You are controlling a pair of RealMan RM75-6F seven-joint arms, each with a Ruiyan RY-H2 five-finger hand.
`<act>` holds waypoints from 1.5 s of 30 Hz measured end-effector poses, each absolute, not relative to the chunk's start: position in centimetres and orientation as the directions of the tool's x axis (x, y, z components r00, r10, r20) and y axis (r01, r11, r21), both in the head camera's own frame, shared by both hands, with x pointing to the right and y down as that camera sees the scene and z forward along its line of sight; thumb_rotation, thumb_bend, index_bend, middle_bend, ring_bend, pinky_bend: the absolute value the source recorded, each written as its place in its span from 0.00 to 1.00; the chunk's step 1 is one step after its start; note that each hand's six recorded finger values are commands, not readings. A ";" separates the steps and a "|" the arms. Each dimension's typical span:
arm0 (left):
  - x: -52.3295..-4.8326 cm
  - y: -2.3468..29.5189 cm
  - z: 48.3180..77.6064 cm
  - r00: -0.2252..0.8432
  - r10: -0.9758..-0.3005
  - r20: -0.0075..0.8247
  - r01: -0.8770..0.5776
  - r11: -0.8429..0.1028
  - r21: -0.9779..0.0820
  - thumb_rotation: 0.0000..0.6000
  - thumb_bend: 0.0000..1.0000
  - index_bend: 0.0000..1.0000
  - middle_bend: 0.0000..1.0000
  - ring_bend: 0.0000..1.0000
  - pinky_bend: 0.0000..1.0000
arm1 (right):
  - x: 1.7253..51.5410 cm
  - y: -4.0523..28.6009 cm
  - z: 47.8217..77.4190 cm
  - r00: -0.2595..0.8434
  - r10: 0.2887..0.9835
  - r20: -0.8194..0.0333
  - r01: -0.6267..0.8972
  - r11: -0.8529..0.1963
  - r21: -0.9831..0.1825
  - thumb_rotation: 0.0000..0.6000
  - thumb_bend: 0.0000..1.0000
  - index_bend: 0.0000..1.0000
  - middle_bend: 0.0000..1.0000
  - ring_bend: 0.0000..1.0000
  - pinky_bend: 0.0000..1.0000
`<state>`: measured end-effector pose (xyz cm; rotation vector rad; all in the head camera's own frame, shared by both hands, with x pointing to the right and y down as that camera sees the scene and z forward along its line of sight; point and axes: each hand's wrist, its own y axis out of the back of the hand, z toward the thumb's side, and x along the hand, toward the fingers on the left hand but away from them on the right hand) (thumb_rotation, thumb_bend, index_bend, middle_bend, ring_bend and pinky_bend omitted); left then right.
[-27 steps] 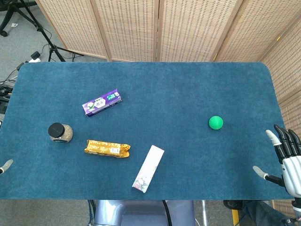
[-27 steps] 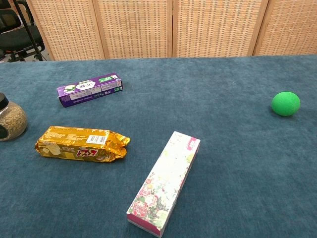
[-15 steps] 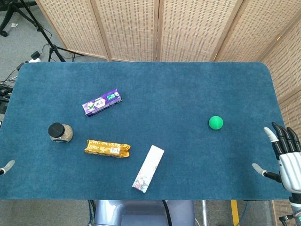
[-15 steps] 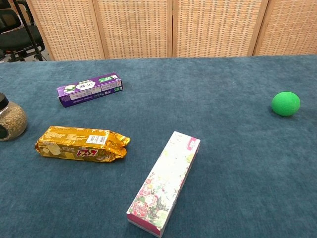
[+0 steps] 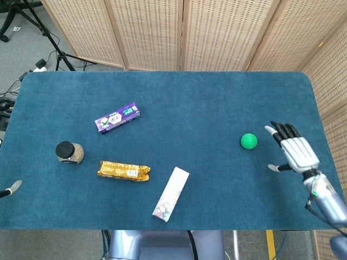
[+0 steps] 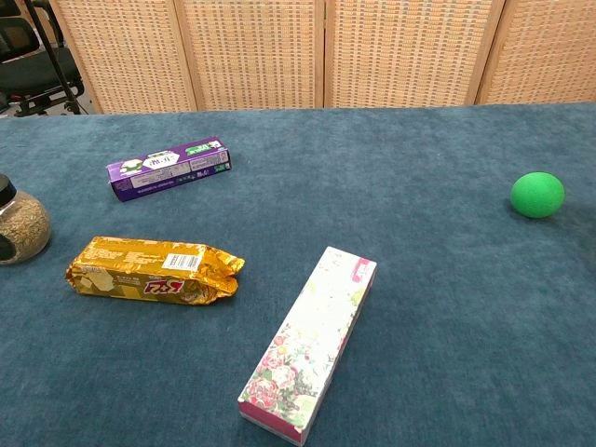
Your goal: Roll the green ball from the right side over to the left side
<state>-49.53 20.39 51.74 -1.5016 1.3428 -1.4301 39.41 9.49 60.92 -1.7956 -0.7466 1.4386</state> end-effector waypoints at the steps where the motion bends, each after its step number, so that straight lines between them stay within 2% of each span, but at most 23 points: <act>1: -49.6 20.3 51.9 -0.130 -0.947 0.293 -0.226 -0.259 -0.939 1.00 0.00 0.00 0.00 0.00 0.00 | 39.4 8.8 61.9 0.204 0.786 -0.584 -0.003 -0.596 -0.803 1.00 0.00 0.05 0.00 0.00 0.00; 6: -49.7 19.6 52.6 -0.152 -0.941 0.303 -0.215 -0.268 -0.939 1.00 0.00 0.00 0.00 0.00 0.00 | 38.2 5.8 66.1 0.158 0.762 -0.629 -0.022 -0.634 -0.773 1.00 0.00 0.06 0.00 0.00 0.00; 11: -49.8 19.4 52.8 -0.161 -0.937 0.309 -0.215 -0.272 -0.938 1.00 0.00 0.00 0.00 0.00 0.00 | 38.2 4.8 68.1 0.119 0.748 -0.653 -0.049 -0.653 -0.756 1.00 0.00 0.11 0.01 0.00 0.00; 14: -49.9 19.2 52.9 -0.166 -0.936 0.309 -0.213 -0.272 -0.938 1.00 0.00 0.00 0.00 0.00 0.00 | 38.5 4.8 69.3 0.091 0.742 -0.664 -0.066 -0.661 -0.748 1.00 0.00 0.15 0.07 0.00 0.02; 17: -50.0 19.2 53.0 -0.167 -0.935 0.311 -0.212 -0.274 -0.938 1.00 0.00 0.00 0.00 0.00 0.00 | 38.4 5.2 70.6 0.076 0.731 -0.679 -0.058 -0.676 -0.734 1.00 0.00 0.17 0.13 0.03 0.08; 23: -49.9 19.2 53.2 -0.164 -0.934 0.319 -0.214 -0.282 -0.935 1.00 0.00 0.00 0.00 0.00 0.00 | 37.4 5.3 71.8 0.085 0.725 -0.684 -0.015 -0.685 -0.728 1.00 0.00 0.25 0.25 0.18 0.24; 27: -50.0 19.1 53.0 -0.164 -0.937 0.307 -0.219 -0.269 -0.938 1.00 0.00 0.00 0.00 0.00 0.00 | 36.3 5.3 72.7 0.102 0.730 -0.676 0.003 -0.680 -0.733 1.00 0.01 0.37 0.40 0.33 0.44; 30: -50.2 19.1 52.9 -0.168 -0.938 0.304 -0.226 -0.264 -0.938 1.00 0.00 0.00 0.00 0.00 0.00 | 36.0 5.1 73.0 0.103 0.741 -0.663 -0.003 -0.667 -0.745 1.00 0.10 0.49 0.52 0.44 0.57; 33: -50.3 19.1 52.9 -0.168 -0.937 0.307 -0.232 -0.265 -0.936 1.00 0.00 0.00 0.00 0.00 0.00 | 35.6 5.0 73.4 0.107 0.757 -0.644 -0.003 -0.648 -0.762 1.00 0.23 0.57 0.58 0.49 0.61; 37: -50.4 19.1 52.7 -0.166 -0.937 0.307 -0.240 -0.264 -0.934 1.00 0.00 0.00 0.00 0.00 0.00 | 34.7 5.0 73.2 0.142 0.777 -0.613 0.027 -0.622 -0.782 1.00 0.33 0.58 0.60 0.51 0.62; 45: -50.2 19.2 52.5 -0.152 -0.939 0.309 -0.252 -0.265 -0.931 1.00 0.00 0.00 0.00 0.00 0.00 | 29.4 5.1 70.6 0.297 0.780 -0.551 0.111 -0.601 -0.791 1.00 0.41 0.59 0.60 0.51 0.63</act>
